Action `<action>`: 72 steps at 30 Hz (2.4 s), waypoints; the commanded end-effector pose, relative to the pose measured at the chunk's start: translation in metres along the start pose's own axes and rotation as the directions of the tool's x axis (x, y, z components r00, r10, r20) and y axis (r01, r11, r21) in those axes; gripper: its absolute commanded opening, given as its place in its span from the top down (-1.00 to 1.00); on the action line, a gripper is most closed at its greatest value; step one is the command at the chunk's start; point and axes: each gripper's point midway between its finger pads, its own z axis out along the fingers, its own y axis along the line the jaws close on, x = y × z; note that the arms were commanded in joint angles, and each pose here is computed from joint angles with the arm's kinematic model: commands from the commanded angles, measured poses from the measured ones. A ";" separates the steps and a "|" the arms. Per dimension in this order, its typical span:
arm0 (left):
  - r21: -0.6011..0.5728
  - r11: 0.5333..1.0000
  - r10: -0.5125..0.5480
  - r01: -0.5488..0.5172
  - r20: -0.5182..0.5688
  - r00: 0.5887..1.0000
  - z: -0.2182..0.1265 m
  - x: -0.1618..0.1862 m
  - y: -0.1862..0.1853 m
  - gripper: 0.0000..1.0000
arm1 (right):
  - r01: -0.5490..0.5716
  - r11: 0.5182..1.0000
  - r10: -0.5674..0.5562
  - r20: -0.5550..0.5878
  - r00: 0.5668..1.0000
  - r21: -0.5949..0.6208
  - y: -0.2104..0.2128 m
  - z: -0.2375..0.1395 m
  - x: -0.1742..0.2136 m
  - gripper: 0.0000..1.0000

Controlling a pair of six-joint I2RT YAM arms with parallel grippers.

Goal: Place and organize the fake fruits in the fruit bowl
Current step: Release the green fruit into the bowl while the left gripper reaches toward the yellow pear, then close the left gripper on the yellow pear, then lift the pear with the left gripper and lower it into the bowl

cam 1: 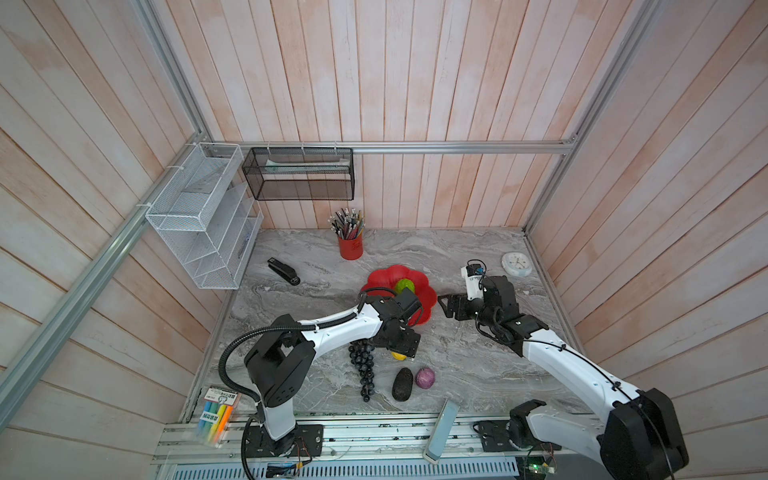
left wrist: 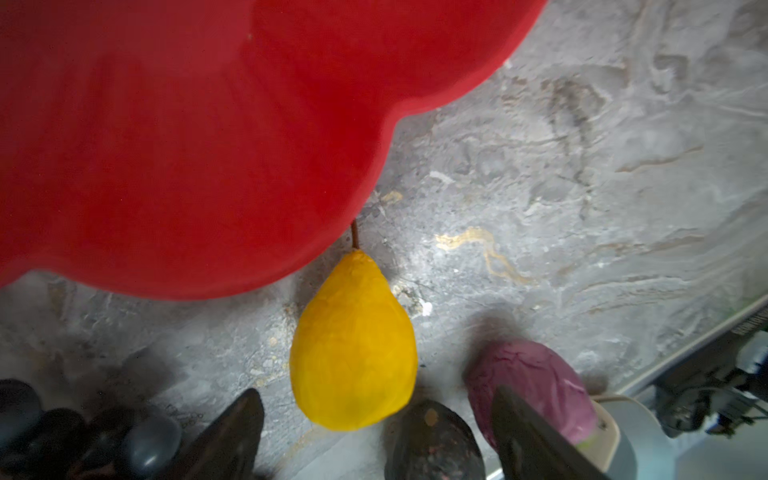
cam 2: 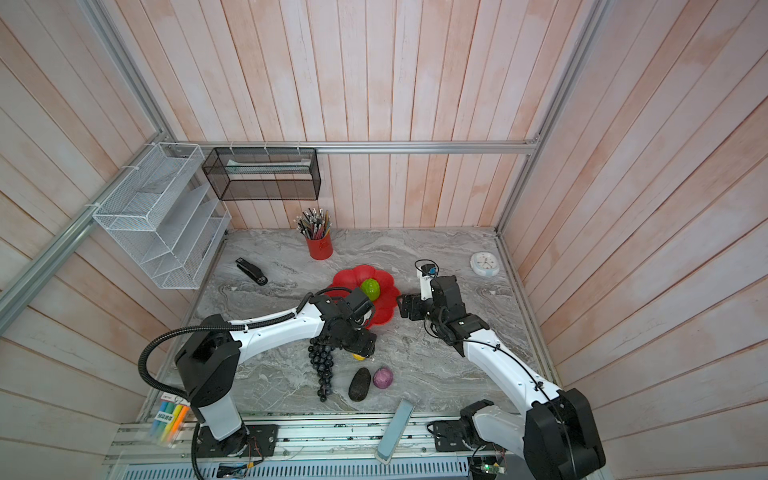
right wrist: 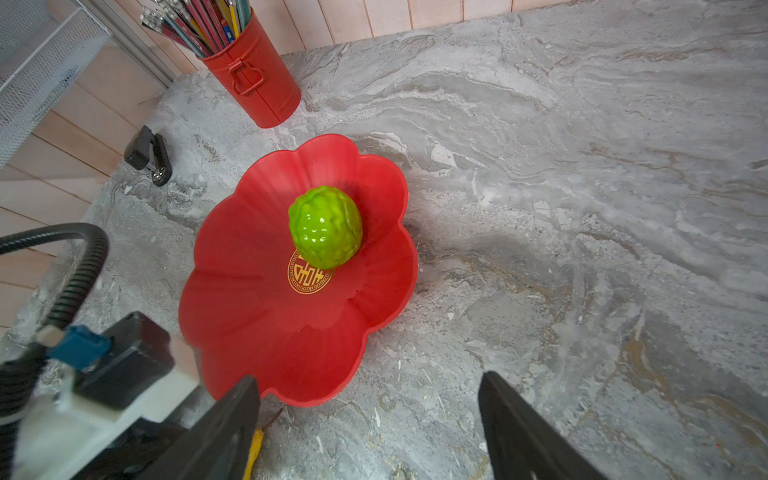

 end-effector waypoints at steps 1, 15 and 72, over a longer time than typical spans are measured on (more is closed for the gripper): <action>-0.038 0.999 0.031 -0.032 -0.021 0.999 0.004 0.001 0.001 -0.76 | -0.011 0.999 0.012 0.023 1.000 -0.038 0.005 0.000 -0.001 -0.66; -0.054 0.998 0.035 -0.037 -0.032 0.999 0.025 0.000 0.003 -0.41 | -0.017 0.999 0.018 0.025 1.000 -0.036 0.001 0.003 0.003 -0.66; 0.047 0.976 -0.211 0.211 0.413 0.886 -0.066 -0.144 0.099 0.29 | 0.006 0.988 -0.005 0.005 1.000 -0.154 0.037 -0.005 -0.001 -0.59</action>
